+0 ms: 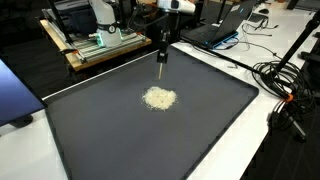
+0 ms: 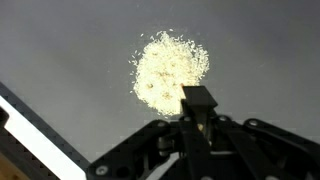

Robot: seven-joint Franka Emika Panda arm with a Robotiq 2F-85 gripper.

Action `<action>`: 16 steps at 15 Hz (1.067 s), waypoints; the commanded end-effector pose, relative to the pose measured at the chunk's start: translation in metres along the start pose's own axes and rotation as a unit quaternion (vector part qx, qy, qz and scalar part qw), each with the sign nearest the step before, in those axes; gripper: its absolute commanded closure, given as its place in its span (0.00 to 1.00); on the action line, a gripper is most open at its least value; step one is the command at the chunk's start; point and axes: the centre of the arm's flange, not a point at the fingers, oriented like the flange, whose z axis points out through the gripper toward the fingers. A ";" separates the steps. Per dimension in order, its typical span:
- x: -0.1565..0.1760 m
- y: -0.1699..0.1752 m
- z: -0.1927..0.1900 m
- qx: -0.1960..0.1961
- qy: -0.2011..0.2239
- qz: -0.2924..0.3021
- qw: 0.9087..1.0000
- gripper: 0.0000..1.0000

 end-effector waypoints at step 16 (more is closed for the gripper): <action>0.121 -0.142 0.029 -0.148 -0.176 -0.243 0.942 0.97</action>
